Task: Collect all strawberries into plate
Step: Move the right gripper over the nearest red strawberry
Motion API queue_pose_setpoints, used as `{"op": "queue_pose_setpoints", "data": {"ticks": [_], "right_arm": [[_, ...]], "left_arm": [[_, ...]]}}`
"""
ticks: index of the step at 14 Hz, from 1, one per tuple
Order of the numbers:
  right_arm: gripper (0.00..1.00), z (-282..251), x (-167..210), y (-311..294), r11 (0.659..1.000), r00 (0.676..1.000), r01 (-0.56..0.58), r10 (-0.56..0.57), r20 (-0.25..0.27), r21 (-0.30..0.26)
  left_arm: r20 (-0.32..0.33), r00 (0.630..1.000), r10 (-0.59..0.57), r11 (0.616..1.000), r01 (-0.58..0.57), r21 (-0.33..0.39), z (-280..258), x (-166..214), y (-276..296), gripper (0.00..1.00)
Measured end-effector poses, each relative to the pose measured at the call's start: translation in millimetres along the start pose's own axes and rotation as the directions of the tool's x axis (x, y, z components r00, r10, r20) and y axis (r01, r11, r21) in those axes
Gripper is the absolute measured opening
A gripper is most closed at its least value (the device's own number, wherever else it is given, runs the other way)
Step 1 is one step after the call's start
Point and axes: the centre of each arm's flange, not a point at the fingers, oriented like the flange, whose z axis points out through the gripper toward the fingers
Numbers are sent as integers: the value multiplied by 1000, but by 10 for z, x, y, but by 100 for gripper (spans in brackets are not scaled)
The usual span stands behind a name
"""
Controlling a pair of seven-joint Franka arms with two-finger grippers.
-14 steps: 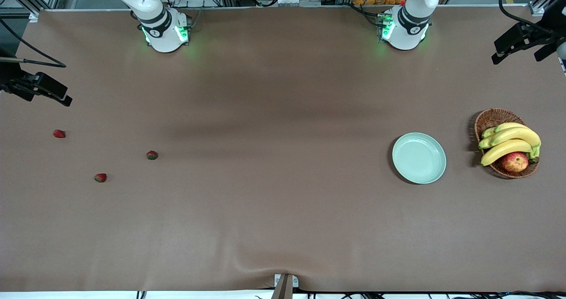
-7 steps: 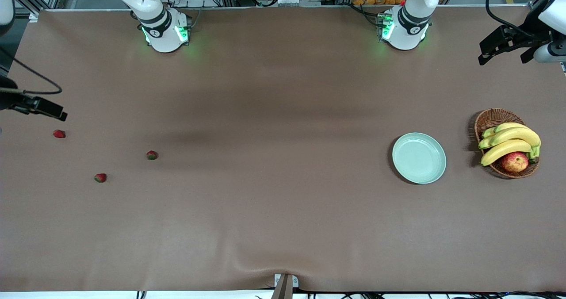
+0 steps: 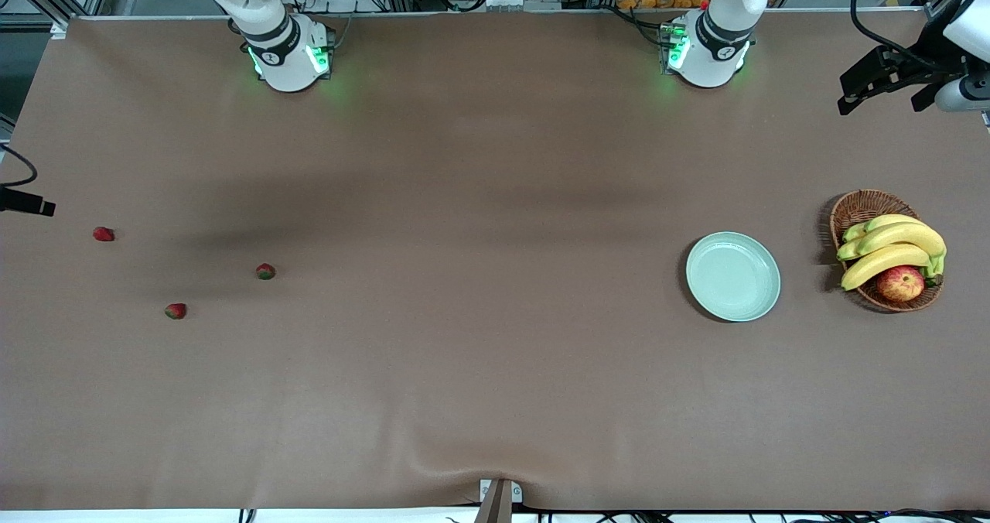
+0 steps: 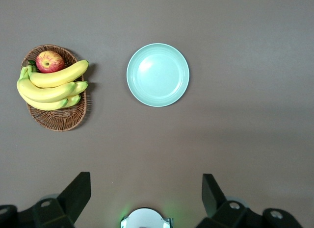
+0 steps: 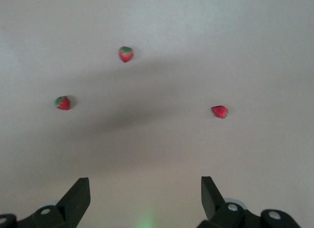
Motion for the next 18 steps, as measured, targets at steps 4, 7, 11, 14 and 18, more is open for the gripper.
{"op": "queue_pose_setpoints", "data": {"ticks": [4,7,11,14,18], "right_arm": [[100,679,61,571,999,998,52,-52,-26,7],[100,1175,62,898,991,990,135,-134,-36,11],[100,1734,203,1097,982,982,186,-186,-18,7],[100,2217,281,1301,974,974,226,-226,-11,13],[100,2749,315,1584,964,963,267,-266,-27,12]], "left_arm": [[-6,1000,-1,1000,1,-1,42,33,-3,100],[-19,1000,-1,1000,1,-4,80,95,0,100],[-34,999,-2,1000,1,-6,119,161,4,100],[-50,999,-2,1000,1,-9,117,190,7,100],[-68,998,-4,1000,3,-11,104,213,3,100]]}}
